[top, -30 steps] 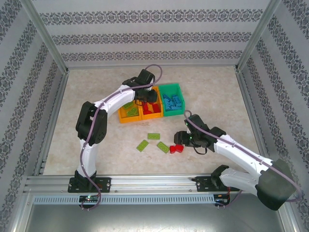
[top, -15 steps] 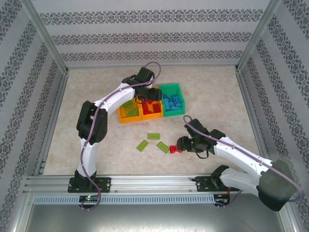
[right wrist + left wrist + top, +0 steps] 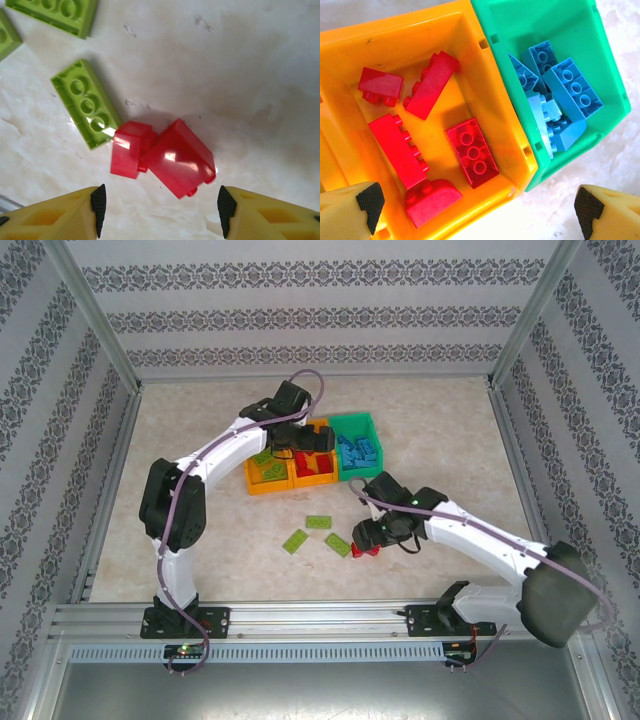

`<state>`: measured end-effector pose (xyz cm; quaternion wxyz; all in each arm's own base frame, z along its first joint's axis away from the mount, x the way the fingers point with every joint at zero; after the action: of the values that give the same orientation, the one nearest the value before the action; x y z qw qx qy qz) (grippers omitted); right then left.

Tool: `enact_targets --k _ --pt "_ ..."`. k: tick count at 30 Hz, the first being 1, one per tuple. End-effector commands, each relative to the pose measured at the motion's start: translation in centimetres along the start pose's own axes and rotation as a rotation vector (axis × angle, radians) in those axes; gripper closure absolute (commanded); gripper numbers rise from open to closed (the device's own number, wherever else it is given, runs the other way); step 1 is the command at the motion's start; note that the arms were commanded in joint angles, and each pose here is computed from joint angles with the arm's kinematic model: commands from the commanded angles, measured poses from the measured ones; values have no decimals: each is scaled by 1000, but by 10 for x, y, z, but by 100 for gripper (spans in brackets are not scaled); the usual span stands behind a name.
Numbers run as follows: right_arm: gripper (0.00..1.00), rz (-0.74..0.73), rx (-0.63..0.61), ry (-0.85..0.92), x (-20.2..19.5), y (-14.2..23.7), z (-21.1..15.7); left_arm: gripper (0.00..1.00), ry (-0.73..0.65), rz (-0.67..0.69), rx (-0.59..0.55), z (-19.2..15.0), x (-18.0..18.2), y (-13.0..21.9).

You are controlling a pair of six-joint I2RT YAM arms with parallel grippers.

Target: Sort the legos into containers by color

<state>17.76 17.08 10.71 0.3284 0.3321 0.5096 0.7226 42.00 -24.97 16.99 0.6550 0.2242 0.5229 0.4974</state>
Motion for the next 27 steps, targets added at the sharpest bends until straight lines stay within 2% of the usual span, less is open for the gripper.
enact_targets --k 1,4,12,18,23,27 --pt "37 -55 169 82 -1 -4 -15 0 13 -9 -19 -2 2 14" --pt "34 -105 276 106 1 -13 -32 1 -6 6 -10 -13 11 19" --pt "32 -198 252 87 -10 -7 -29 0 -18 23 40 -37 29 16" --pt "34 -214 330 70 -16 -20 -29 0 -15 2 48 -42 30 15" --pt "35 -190 323 106 -9 -32 -15 0 -21 5 46 -41 32 17" --pt "38 -241 372 88 -22 -40 -11 0 -14 4 39 -42 35 21"
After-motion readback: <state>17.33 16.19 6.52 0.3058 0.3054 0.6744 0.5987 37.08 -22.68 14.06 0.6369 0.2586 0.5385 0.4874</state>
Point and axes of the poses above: each hand's point on the last joint's axis, 136 mm out from that joint toward the fingers, its own y axis back along the fingers, its own x axis along the line the jaws close on, z = x × y, the point moved 3 cm from there along y, back along the fingers, and after that the axes turned 15 degrees about y, right-handed, at the moved point
